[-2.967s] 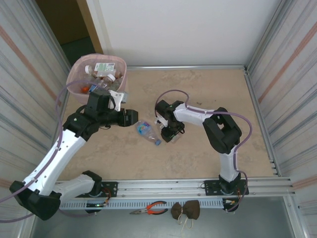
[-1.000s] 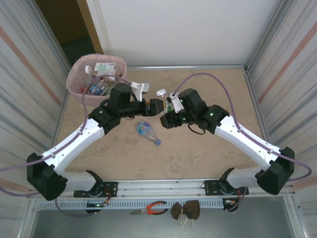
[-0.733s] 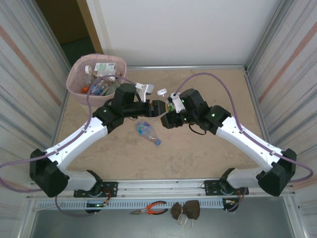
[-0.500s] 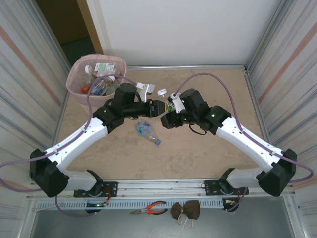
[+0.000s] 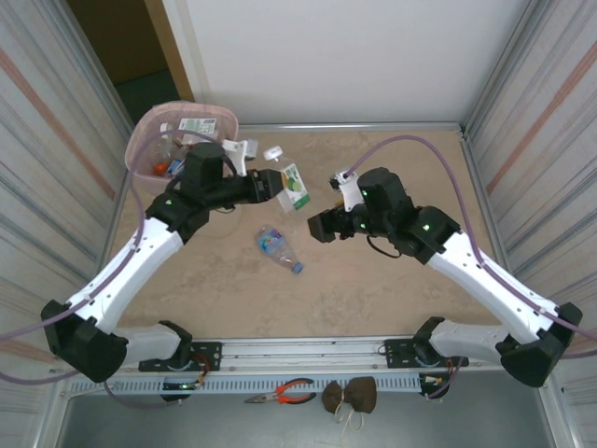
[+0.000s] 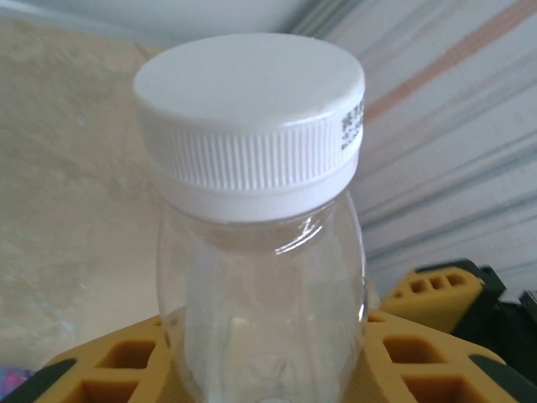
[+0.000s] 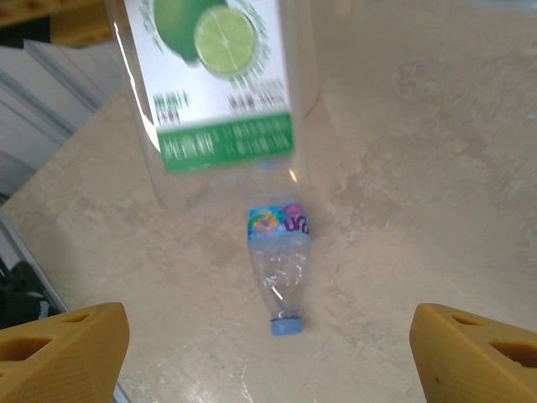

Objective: Put the plastic bottles in the bin

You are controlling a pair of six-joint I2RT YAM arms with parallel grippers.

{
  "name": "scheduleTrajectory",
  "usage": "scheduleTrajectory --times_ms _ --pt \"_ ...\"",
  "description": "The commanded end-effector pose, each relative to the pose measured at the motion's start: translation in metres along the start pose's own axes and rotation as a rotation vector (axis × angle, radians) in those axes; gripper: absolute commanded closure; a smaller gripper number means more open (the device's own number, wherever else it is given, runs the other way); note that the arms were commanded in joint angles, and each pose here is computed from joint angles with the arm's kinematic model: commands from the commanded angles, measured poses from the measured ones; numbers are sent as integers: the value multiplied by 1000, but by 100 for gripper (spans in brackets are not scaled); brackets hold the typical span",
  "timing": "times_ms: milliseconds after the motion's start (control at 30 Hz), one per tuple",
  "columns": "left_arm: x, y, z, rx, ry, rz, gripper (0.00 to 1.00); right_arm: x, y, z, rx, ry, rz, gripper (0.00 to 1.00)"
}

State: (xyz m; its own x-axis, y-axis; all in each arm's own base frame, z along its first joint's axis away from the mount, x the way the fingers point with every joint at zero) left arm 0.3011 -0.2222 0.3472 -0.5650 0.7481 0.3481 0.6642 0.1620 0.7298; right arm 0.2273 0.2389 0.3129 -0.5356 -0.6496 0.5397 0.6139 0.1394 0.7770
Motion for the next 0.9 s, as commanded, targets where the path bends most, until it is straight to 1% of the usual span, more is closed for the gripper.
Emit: scheduleTrajectory --times_ms 0,167,300,400,467,533,667,867 --pt "48 40 -10 -66 5 -134 60 24 21 3 -13 -13 -91 14" --pt "94 80 12 -26 50 -269 60 31 25 2 -9 -25 -112 14" --pt "122 104 32 19 80 -359 61 31 27 3 -8 -20 -114 14" --pt "138 116 49 -6 166 -394 62 29 27 3 -8 -20 -111 14" --pt "145 121 60 -42 245 -371 62 29 28 3 -7 -22 -107 14" --pt "150 126 69 -110 345 -334 62 27 28 3 -6 -24 -100 14" --pt "158 132 95 -234 556 -230 63 24 27 3 -1 -30 -84 14" --pt "161 132 136 -364 770 -102 66 19 26 2 0 -39 -73 14"
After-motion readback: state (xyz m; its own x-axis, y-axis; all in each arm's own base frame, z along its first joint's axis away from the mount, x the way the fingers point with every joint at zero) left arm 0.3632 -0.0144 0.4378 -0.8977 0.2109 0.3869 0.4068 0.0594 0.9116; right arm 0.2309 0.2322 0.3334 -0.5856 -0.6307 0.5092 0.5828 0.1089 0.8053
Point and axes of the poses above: each hand's point on the last joint's axis, 136 mm out from that joint toward the fingers, its own x axis back along the fingers, its own z axis along the line the jaws close on, y = z × x, the point moved 2 cm from there along x, back along the fingers, and after that the axes turned 4 degrees about -x, right-handed, at the moved point
